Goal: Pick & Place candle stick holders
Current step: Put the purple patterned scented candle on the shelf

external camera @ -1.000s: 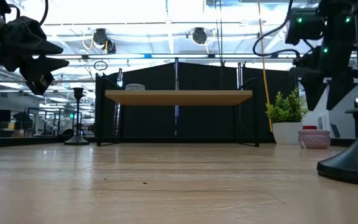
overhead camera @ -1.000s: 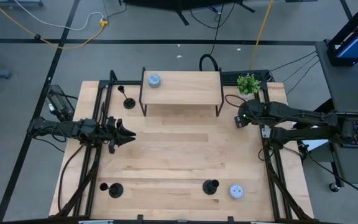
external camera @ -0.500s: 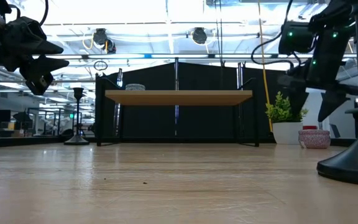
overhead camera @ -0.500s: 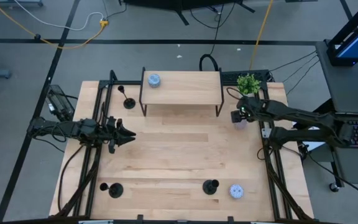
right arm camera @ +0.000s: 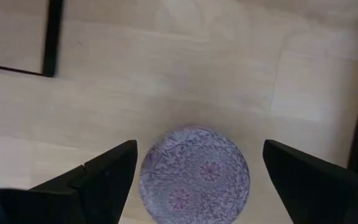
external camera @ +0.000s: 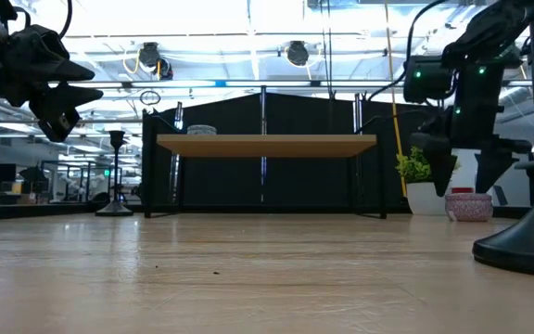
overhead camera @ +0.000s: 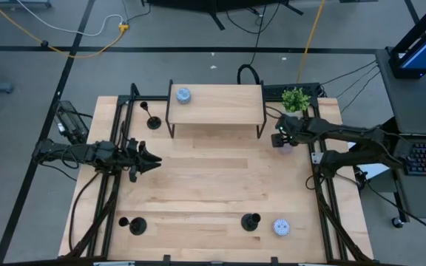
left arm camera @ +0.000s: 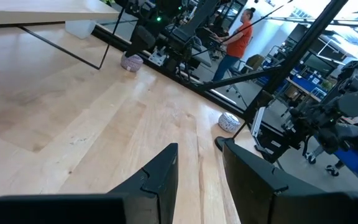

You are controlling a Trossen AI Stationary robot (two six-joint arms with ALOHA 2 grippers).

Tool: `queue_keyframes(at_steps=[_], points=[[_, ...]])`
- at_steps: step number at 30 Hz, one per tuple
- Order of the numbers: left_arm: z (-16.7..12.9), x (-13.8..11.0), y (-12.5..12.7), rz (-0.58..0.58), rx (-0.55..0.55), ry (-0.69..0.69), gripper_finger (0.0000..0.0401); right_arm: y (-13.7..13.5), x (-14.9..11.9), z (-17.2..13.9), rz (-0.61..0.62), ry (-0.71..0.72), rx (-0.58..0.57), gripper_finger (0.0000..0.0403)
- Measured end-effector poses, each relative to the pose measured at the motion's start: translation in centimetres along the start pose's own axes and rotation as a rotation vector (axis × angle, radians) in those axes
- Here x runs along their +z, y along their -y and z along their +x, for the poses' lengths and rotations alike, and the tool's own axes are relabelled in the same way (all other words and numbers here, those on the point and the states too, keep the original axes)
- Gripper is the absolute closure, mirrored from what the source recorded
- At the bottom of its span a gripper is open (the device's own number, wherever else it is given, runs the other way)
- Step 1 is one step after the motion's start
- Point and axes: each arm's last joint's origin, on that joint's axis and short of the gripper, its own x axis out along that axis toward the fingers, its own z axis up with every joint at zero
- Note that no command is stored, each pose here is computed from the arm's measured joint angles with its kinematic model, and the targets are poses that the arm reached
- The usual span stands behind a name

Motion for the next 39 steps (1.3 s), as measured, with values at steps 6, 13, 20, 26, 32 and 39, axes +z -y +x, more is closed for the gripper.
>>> queue_keyframes(at_steps=[6, 13, 20, 26, 32, 39], points=[[0.0, 0.0, 0.0, 0.001, 0.000, 0.000, 0.0270, -0.5, 0.1, 1.2, -0.018, -0.030, -0.030, 0.0059], [0.0, 0.0, 0.0, 0.001, 0.001, 0.000, 0.0270, -0.7, 0.1, 1.9, -0.028, -0.052, -0.052, 0.0071], [0.0, 0.0, 0.0, 0.001, 0.001, 0.001, 0.0270, -0.9, 0.0, 2.5, -0.032, -0.098, -0.066, 0.0097], [0.0, 0.0, 0.0, 0.001, 0.001, 0.001, 0.0270, -0.9, 0.0, 2.6, -0.028, -0.101, -0.071, 0.0110], [0.0, 0.0, 0.0, 0.001, 0.001, 0.001, 0.0270, -0.9, 0.0, 2.6, -0.028, -0.105, -0.076, 0.0109], [0.0, 0.0, 0.0, 0.001, 0.001, 0.001, 0.0270, -0.9, -0.2, 2.6, -0.027, -0.143, -0.053, 0.0109]])
